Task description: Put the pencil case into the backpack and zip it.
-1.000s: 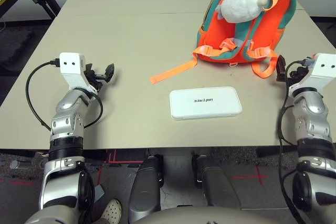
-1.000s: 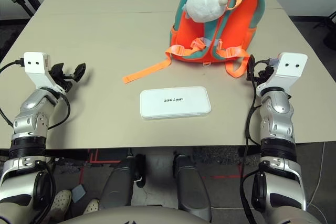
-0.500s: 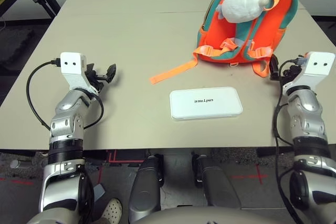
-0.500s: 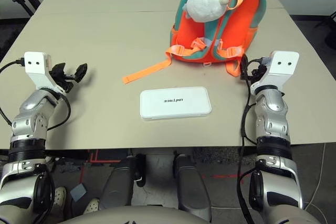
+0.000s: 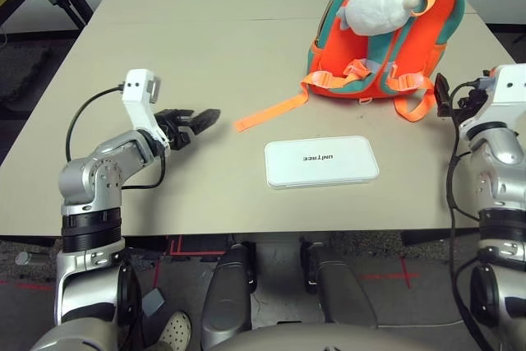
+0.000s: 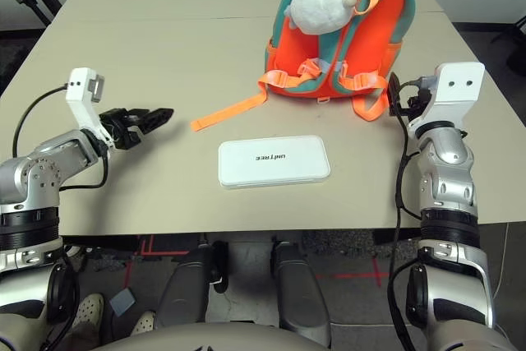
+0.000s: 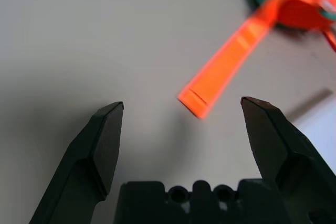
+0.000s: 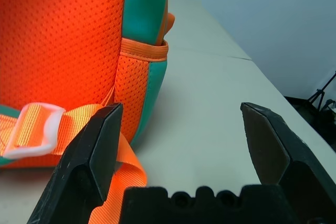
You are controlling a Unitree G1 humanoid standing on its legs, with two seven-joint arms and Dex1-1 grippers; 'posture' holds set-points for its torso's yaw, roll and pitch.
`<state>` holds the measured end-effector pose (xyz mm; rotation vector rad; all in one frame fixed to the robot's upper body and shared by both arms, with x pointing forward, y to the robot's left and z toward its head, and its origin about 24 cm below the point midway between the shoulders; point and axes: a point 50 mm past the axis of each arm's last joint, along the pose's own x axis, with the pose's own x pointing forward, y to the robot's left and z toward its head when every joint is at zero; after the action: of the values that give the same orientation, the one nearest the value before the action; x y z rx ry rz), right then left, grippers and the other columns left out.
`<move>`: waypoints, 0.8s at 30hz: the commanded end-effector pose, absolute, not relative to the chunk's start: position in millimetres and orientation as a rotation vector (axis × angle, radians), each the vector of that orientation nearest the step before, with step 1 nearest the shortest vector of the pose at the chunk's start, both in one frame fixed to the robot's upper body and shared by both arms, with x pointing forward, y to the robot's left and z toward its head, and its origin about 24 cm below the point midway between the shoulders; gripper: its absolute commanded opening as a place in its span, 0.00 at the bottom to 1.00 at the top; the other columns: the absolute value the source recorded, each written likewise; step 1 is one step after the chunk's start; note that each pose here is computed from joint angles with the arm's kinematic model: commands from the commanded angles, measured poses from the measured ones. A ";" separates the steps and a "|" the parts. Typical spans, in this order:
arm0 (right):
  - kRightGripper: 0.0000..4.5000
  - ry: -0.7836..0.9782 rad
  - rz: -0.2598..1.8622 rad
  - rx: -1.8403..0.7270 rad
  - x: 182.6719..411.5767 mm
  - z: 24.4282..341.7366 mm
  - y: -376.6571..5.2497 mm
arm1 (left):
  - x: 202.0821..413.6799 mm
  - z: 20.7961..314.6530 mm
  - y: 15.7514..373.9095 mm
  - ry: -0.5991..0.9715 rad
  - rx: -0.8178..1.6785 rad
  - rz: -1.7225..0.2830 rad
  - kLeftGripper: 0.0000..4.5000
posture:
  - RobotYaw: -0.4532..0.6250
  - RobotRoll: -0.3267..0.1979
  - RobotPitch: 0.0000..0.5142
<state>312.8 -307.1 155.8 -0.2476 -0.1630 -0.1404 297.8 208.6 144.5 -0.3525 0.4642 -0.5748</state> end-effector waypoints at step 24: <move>1.00 -0.002 -0.086 -0.336 291.6 133.4 -301.8 | 272.9 120.2 177.2 0.896 -0.709 -0.866 1.00 | 0.34 0.62 0.40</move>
<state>294.4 -303.0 135.2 -0.3271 -0.0124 -0.0916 275.6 177.8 126.5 -0.6905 0.8489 -0.8624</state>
